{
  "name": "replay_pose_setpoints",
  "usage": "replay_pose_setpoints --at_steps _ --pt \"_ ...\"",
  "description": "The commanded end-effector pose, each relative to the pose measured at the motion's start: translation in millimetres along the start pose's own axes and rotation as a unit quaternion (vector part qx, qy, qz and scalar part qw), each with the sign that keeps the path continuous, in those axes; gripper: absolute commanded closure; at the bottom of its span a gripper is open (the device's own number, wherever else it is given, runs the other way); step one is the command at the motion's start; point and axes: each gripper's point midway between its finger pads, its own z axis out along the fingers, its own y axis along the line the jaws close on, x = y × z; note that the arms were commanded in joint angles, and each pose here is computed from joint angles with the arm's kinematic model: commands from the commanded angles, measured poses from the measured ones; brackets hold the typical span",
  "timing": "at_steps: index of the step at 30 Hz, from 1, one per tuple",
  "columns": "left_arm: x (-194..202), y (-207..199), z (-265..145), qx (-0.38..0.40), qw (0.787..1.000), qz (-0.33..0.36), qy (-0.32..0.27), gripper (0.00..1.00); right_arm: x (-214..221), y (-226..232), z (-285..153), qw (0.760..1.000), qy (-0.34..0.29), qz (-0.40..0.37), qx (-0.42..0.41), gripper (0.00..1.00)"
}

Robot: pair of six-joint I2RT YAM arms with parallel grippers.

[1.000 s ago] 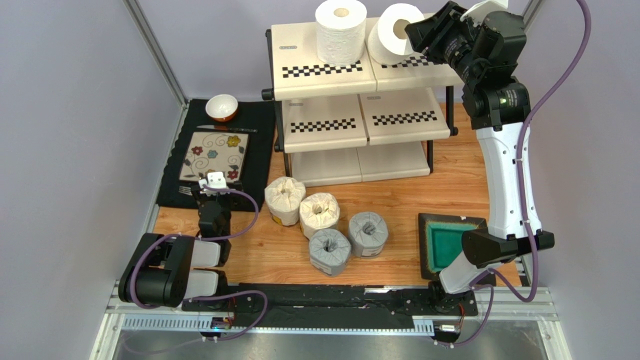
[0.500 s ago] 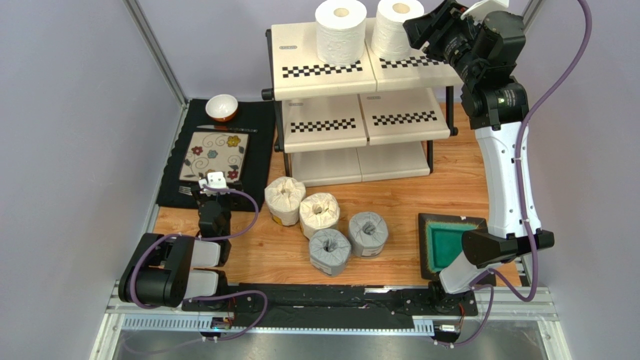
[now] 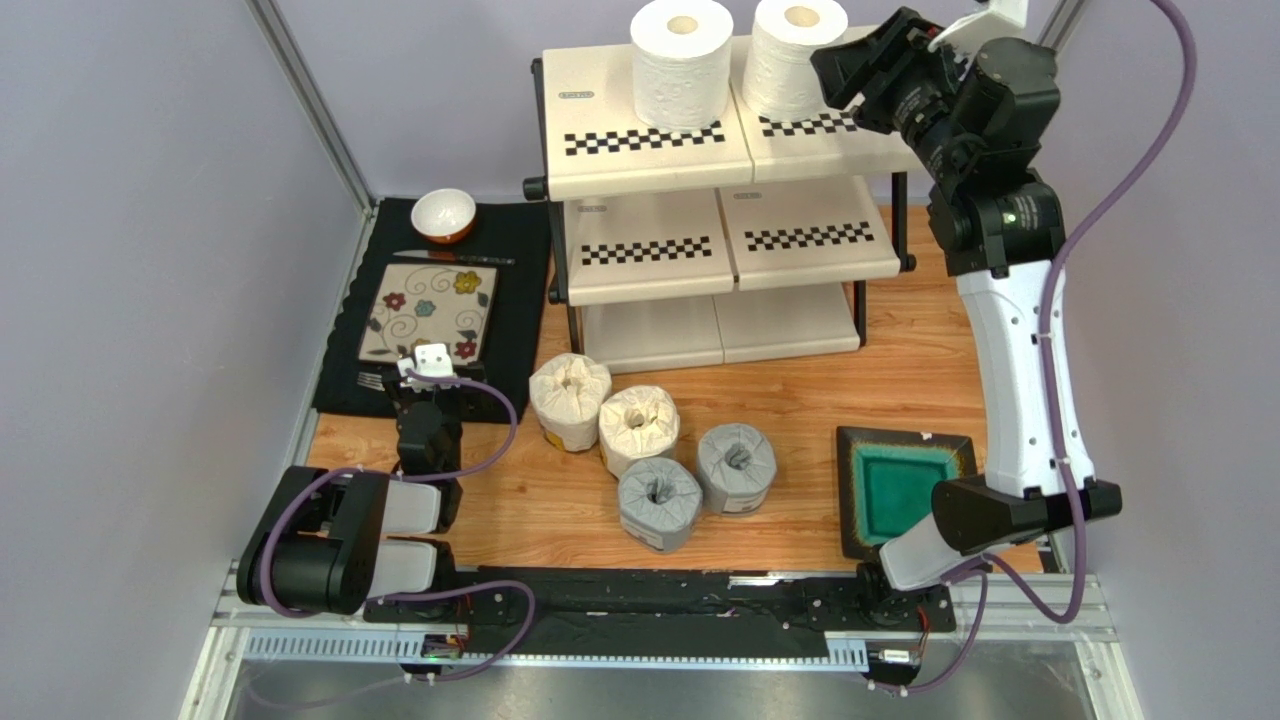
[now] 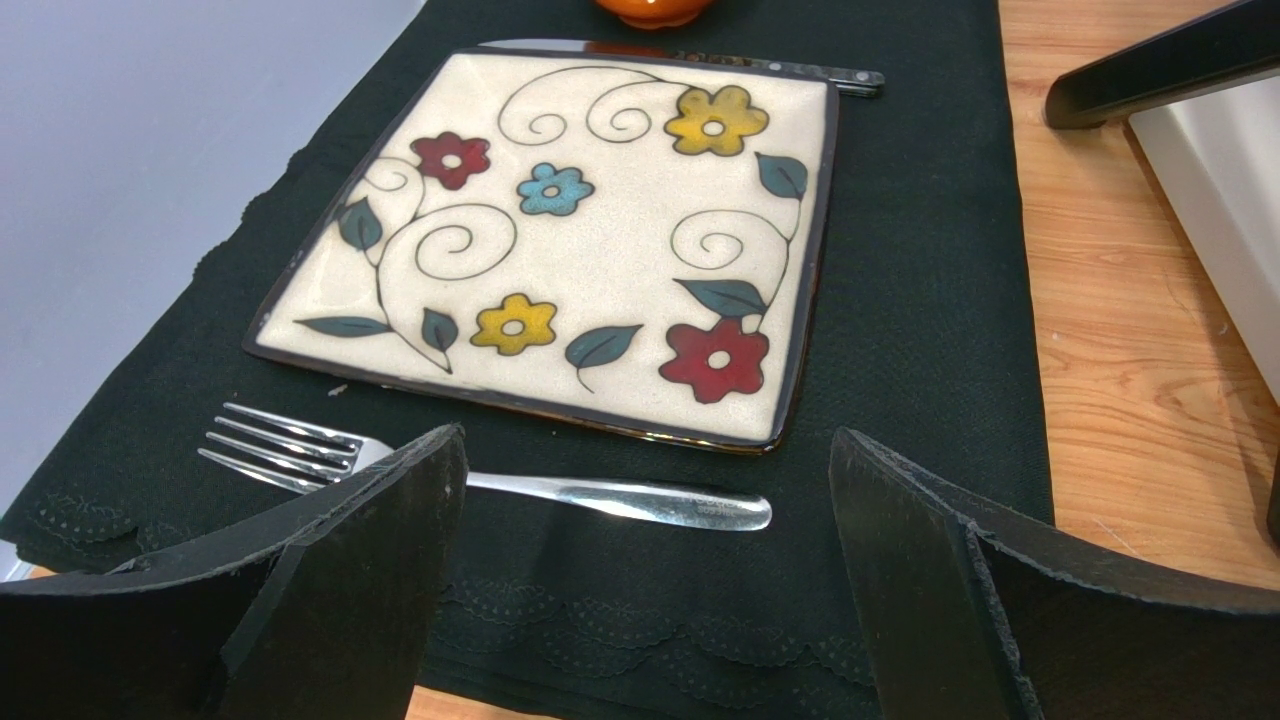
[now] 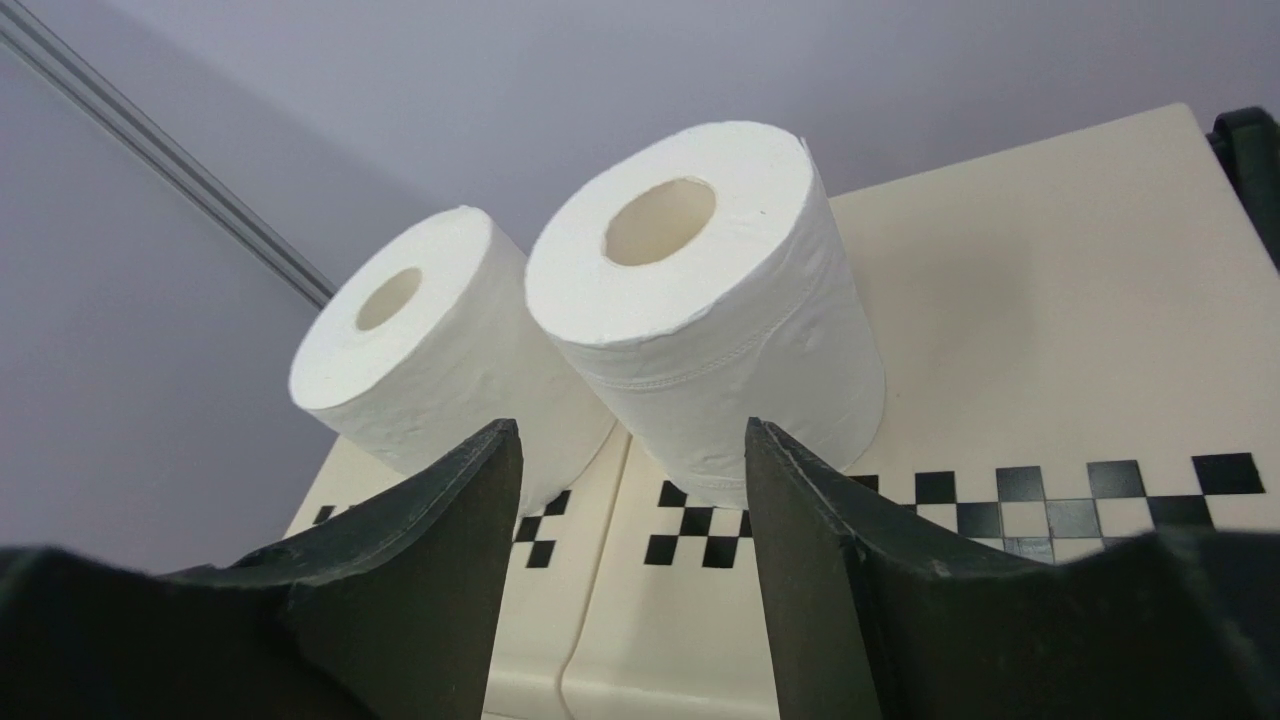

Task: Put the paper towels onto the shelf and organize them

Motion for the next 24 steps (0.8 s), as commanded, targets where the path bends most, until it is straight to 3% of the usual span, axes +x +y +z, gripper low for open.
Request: replay_pose_setpoints --at_steps 1,7,12,17,24 --pt "78 15 -64 0.01 0.995 0.032 0.099 0.01 -58 54 -53 0.994 -0.084 -0.011 -0.067 0.4" --pt "78 15 -64 0.01 0.995 0.032 0.099 0.01 -30 98 -54 0.991 -0.051 -0.015 -0.122 0.39" --pt "78 15 -63 0.01 0.995 0.033 0.098 0.01 26 156 -27 0.985 0.002 -0.056 -0.165 0.37" --pt "78 14 -63 0.01 0.995 0.032 0.098 0.01 57 204 -10 0.975 0.008 -0.069 -0.209 0.37" --pt "78 15 -64 0.01 0.994 0.033 0.099 0.01 100 235 27 0.97 0.001 -0.093 -0.224 0.36"
